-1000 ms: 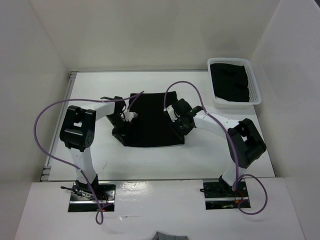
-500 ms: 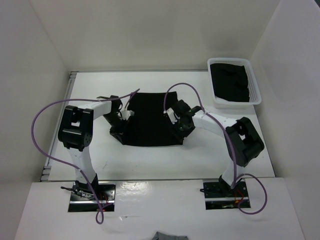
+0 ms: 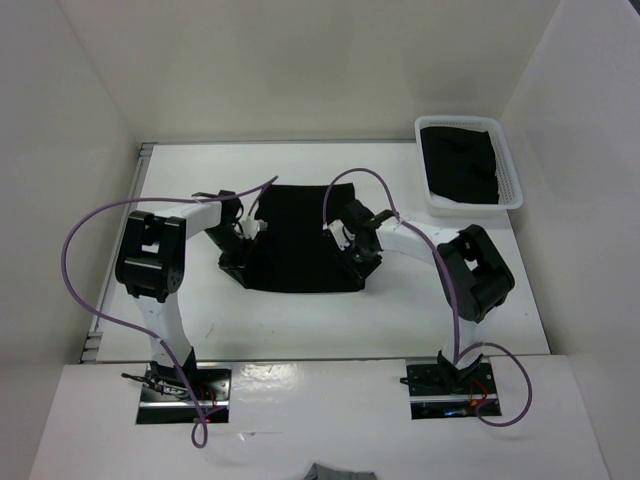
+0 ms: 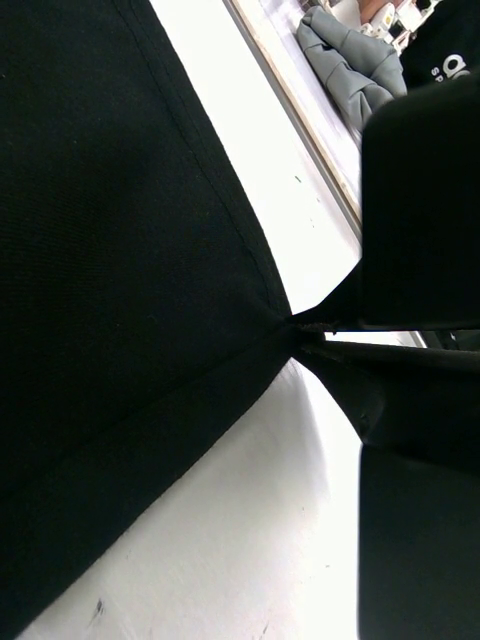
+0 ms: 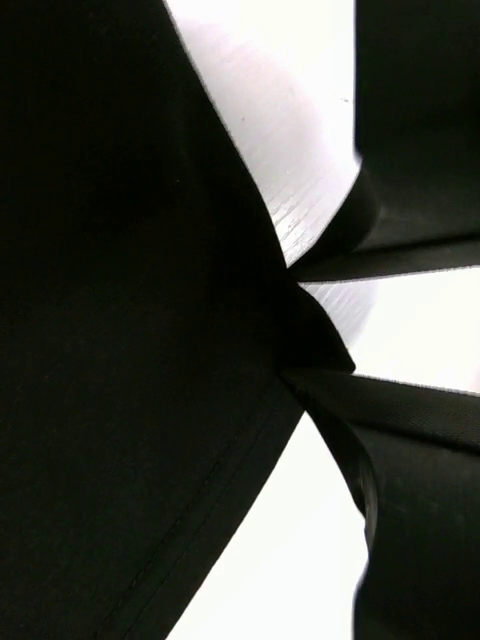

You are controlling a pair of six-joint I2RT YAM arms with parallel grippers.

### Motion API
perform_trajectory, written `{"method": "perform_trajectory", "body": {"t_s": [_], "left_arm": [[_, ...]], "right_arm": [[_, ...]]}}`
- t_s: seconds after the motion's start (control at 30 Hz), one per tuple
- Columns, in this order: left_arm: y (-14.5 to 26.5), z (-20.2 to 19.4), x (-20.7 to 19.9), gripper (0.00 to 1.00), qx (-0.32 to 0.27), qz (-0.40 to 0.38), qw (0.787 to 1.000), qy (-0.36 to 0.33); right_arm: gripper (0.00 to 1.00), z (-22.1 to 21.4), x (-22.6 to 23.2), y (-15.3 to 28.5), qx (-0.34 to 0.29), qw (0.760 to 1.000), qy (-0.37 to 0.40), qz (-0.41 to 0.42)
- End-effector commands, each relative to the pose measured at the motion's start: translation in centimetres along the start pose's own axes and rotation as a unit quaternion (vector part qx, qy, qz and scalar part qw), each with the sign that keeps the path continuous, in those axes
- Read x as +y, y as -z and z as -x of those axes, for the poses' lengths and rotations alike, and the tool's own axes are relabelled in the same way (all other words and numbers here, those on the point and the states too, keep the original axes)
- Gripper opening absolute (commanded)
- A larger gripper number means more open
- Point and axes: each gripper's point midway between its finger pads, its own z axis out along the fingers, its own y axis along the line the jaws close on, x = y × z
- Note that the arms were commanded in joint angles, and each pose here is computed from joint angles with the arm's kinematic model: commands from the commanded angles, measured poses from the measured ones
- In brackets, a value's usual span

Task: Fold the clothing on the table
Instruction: Fold the skirt

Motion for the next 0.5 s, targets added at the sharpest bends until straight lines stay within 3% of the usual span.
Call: {"method": "perform_trajectory", "body": {"t_s": [0.0,0.23,0.47], "left_arm": [[0.0,0.6,0.2,0.04,-0.015,-0.003,1.000,-0.003],[0.1,0.7,0.4,0.02,-0.018,-0.008,1.000,-0.004],[2.2,1.4,-0.7,0.00,-0.049,-0.016,0.998,-0.042]], "right_arm": [[0.43,0.3,0.1,0.2,0.010,1.000,-0.002,0.008],[0.11,-0.3,0.3,1.0,0.015,1.000,0.006,0.009],[0.01,1.0,0.1,3.5,-0.018,1.000,0.020,-0.002]]}}
